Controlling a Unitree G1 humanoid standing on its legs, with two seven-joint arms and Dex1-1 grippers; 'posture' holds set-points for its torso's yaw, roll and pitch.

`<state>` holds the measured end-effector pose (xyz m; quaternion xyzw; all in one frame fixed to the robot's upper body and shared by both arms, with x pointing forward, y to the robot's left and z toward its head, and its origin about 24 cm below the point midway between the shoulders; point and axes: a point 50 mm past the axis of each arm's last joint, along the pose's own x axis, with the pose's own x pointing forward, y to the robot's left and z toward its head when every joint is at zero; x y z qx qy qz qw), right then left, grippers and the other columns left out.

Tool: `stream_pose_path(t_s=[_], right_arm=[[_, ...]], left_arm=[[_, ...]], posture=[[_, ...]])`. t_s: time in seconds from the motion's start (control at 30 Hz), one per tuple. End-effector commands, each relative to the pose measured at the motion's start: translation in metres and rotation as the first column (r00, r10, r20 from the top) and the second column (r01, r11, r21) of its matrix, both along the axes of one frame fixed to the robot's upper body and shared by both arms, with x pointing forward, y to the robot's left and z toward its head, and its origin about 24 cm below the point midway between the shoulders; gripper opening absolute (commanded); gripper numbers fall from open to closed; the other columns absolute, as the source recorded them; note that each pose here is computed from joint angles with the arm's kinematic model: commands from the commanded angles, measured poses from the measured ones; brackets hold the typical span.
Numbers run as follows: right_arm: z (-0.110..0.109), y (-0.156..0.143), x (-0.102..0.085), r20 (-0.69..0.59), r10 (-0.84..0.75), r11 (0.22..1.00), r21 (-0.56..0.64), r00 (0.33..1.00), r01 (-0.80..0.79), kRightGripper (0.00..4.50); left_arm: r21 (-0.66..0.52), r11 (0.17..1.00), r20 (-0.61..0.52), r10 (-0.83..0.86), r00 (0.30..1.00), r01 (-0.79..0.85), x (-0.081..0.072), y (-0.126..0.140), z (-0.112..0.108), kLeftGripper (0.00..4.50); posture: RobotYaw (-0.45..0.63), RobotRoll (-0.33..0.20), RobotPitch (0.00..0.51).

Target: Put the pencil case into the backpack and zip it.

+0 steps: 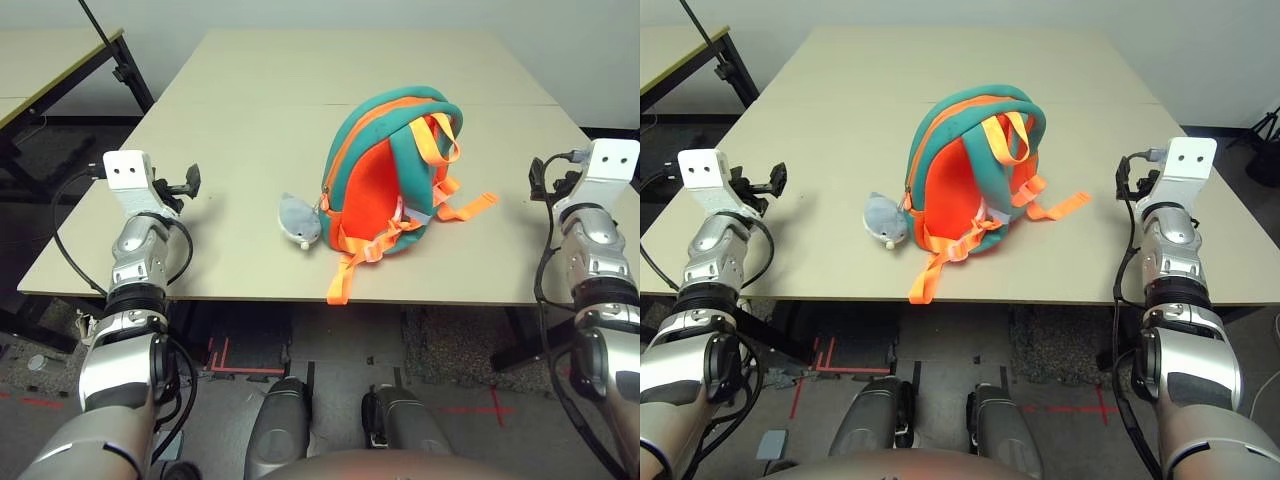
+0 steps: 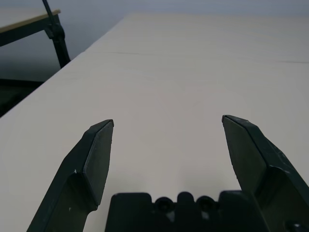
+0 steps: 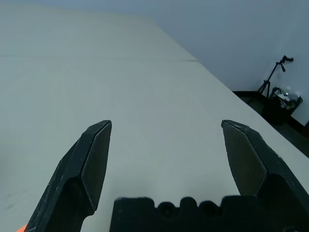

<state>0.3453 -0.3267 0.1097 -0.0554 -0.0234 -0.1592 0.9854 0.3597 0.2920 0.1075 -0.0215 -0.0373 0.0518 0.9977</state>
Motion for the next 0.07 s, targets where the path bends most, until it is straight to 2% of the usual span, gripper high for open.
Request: stream_pose_path(t_s=[0.03, 0.07], right_arm=[[0.0011, 0.0017, 0.0014, 0.020, -0.005, 1.000, 0.009, 1.000, 0.005, 4.48], [0.0004, 0.0027, 0.0013, 0.020, -0.002, 1.000, 0.009, 1.000, 0.002, 4.48]], left_arm=[[0.019, 1.000, -0.003, -0.019, 1.000, 0.019, 0.0020, -0.0050, -0.0019, 4.50], [0.021, 1.000, 0.003, -0.020, 1.000, 0.020, 0.0014, -0.0043, -0.0013, 4.50]], posture=[[0.14, 0.000, 0.084], [0.14, 0.000, 0.085]])
